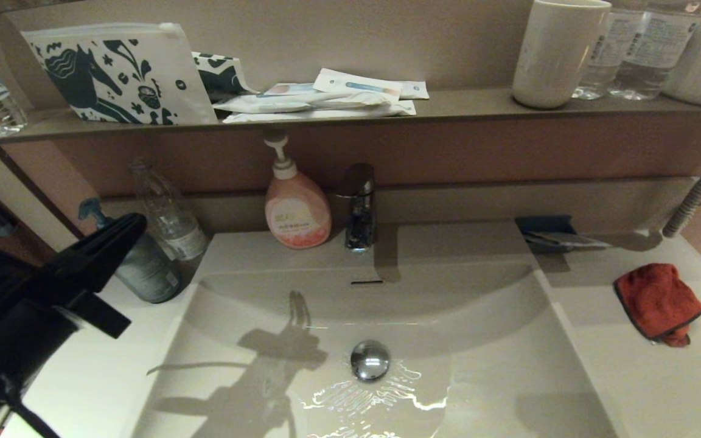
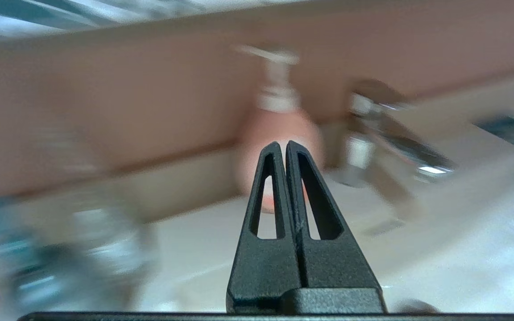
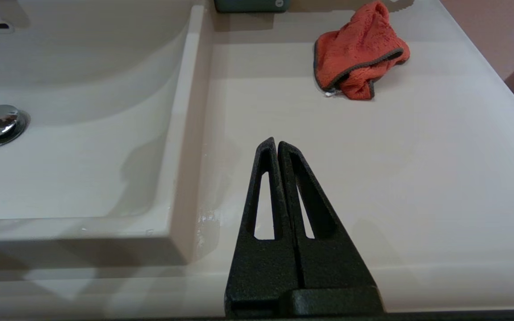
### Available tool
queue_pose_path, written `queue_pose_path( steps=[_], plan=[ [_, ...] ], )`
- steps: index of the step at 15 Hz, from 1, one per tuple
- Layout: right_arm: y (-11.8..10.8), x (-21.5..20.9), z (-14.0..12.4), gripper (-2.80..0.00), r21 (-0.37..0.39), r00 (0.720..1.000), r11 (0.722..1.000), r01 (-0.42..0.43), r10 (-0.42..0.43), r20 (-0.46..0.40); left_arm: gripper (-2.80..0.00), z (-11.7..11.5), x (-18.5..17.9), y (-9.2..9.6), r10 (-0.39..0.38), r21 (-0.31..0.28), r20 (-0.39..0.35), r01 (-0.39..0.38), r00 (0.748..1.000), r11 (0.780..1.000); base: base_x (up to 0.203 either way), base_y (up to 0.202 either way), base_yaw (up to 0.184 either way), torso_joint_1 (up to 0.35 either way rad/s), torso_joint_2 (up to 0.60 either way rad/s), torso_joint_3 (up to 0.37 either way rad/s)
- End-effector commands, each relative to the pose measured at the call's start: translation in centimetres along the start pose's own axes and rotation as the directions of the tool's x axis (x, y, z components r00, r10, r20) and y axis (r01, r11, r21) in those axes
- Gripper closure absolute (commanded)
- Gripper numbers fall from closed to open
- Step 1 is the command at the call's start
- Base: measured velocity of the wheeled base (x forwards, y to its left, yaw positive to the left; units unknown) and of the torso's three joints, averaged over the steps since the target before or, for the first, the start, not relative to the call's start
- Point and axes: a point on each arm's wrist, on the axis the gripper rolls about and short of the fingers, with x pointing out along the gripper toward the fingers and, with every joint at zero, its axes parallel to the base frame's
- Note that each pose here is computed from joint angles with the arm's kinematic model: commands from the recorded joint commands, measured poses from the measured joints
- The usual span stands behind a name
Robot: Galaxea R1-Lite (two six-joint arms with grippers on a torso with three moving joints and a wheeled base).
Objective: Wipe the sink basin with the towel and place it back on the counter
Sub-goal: Pick up the cloth
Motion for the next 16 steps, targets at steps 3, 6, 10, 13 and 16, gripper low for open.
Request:
queue_pose_path(
  steps=[3, 6, 10, 13, 16],
  plan=[
    [0.0, 0.0, 0.0, 0.00, 0.000, 1.000, 1.000, 0.000, 0.000, 0.001, 0.00, 1.2, -5.5, 1.3, 0.154, 0.047, 0.064, -0.157, 0.986, 0.986, 0.000, 0.000, 0.000, 0.000, 0.00, 0.000],
    [0.0, 0.0, 0.0, 0.00, 0.000, 1.000, 1.000, 0.000, 0.000, 0.001, 0.00, 0.8, -9.4, 0.9, 0.192, 0.058, 0.035, -0.193, 0.981, 0.979, 0.000, 0.000, 0.000, 0.000, 0.00, 0.000],
    [0.0, 0.0, 0.0, 0.00, 0.000, 1.000, 1.000, 0.000, 0.000, 0.001, 0.00, -0.9, -14.0, -0.2, 0.195, 0.056, -0.070, -0.191, 0.978, 0.980, 0.000, 0.000, 0.000, 0.000, 0.00, 0.000],
    [0.0, 0.0, 0.0, 0.00, 0.000, 1.000, 1.000, 0.000, 0.000, 0.001, 0.00, -1.1, -14.6, -0.2, 0.245, 0.003, -0.120, -0.246, 0.962, 0.969, 0.000, 0.000, 0.000, 0.000, 0.00, 0.000],
    [0.0, 0.0, 0.0, 0.00, 0.000, 1.000, 1.000, 0.000, 0.000, 0.001, 0.00, -1.8, -15.2, -0.6, 0.294, 0.032, -0.134, -0.293, 0.946, 0.956, 0.000, 0.000, 0.000, 0.000, 0.00, 0.000]
  ],
)
